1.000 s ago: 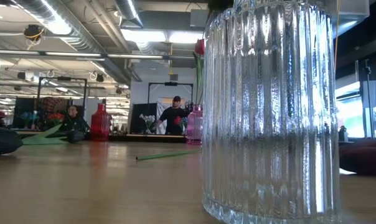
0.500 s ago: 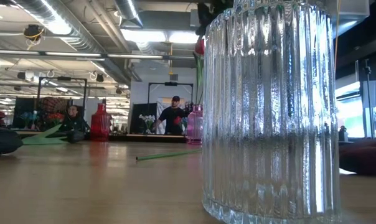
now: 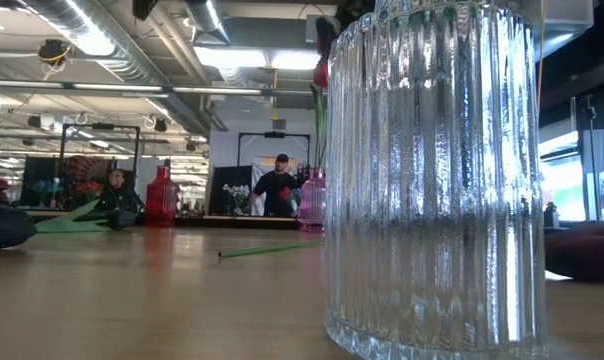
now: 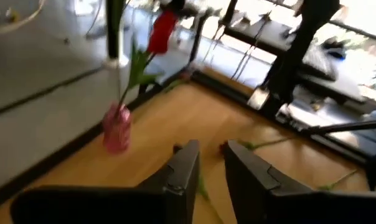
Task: Sort flowers into vase by color
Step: Put the red flower into the pink flower vase, then put the bottom black flower into the transparent flower vase
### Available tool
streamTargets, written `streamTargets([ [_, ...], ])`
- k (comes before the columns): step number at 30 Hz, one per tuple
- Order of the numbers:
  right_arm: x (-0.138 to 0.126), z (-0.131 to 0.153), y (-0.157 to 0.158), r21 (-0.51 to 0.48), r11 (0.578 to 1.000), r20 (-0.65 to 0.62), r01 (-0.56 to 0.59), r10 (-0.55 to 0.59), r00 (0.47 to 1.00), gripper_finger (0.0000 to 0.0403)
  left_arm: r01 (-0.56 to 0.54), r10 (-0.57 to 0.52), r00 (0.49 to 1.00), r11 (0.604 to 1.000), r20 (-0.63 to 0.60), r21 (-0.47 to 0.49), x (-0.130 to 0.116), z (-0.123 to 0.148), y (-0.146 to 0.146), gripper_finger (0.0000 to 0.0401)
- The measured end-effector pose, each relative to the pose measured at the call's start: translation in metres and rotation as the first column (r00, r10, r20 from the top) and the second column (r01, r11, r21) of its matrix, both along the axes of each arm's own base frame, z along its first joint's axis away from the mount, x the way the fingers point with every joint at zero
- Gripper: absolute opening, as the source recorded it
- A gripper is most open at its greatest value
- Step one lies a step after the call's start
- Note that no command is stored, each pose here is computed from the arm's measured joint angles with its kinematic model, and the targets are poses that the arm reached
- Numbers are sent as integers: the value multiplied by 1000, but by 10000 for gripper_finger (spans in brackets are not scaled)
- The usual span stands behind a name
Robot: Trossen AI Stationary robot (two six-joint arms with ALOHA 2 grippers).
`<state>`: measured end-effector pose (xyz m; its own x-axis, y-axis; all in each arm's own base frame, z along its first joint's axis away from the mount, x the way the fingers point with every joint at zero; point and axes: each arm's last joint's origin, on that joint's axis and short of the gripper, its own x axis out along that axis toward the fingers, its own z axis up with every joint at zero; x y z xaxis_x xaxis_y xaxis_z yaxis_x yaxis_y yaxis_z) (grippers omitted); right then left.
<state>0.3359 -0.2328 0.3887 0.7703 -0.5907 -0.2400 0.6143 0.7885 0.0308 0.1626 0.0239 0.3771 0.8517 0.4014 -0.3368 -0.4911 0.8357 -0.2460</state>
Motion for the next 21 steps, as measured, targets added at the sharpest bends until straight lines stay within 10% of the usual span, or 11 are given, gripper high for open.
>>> streamTargets([
  [9, -4, -18, 3, 83, 996, -190, -18, 34, 981, 91, -87, 68, 980, 991, -189, -99, -8, -20, 0, 72],
  [21, -24, 67, 40, 64, 996, -230, -58, 71, 971, 261, 260, -377, 882, 889, -282, -376, -11, -34, -46, 72],
])
